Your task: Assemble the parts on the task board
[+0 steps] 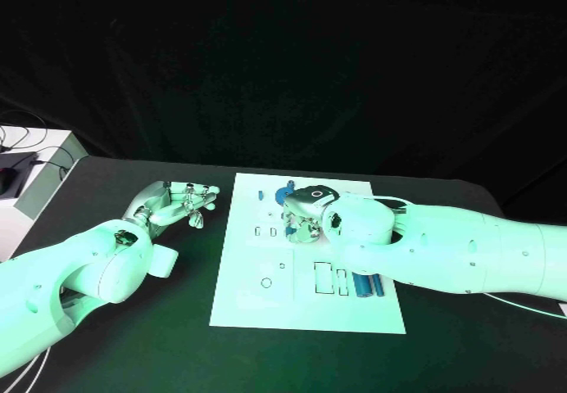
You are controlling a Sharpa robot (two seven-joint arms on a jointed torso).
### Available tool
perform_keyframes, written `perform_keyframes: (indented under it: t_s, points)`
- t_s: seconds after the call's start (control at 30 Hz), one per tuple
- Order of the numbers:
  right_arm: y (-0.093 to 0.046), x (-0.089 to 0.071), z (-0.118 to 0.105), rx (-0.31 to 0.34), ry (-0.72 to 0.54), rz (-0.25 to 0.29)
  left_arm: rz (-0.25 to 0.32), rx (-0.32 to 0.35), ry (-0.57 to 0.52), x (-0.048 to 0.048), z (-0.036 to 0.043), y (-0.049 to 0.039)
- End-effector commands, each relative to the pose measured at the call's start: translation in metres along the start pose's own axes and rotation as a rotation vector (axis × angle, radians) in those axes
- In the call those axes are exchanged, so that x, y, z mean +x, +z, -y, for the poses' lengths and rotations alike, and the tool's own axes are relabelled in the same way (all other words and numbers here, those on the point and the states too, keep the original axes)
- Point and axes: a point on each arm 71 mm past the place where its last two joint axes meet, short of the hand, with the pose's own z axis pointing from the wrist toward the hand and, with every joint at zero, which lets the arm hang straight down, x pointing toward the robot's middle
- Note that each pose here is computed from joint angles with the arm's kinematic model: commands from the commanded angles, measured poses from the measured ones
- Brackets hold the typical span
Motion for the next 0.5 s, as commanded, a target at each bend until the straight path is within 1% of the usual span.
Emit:
perform_keyframes:
  t_s: [0.03, 0.13, 0.2, 0.5]
  points:
    - [-0.0017, -0.0038, -0.0019, -0.021, 0.019, 0.059, -0.013, 0.008, 0.003, 0.0011, 0.0009, 0.0002]
    - [-0.0036, -0.0051, -0.0017, -0.032, 0.041, 0.088, -0.011, 0.008, 0.004, 0.0007, 0.0009, 0.0002]
    - [-0.0046, -0.0052, -0.0002, -0.032, 0.056, 0.097, -0.009, 0.008, 0.005, 0.0002, 0.0007, 0.0000]
    - [-0.0064, -0.0037, 0.0040, -0.028, 0.071, 0.094, -0.009, 0.008, 0.006, -0.0004, 0.0006, -0.0001]
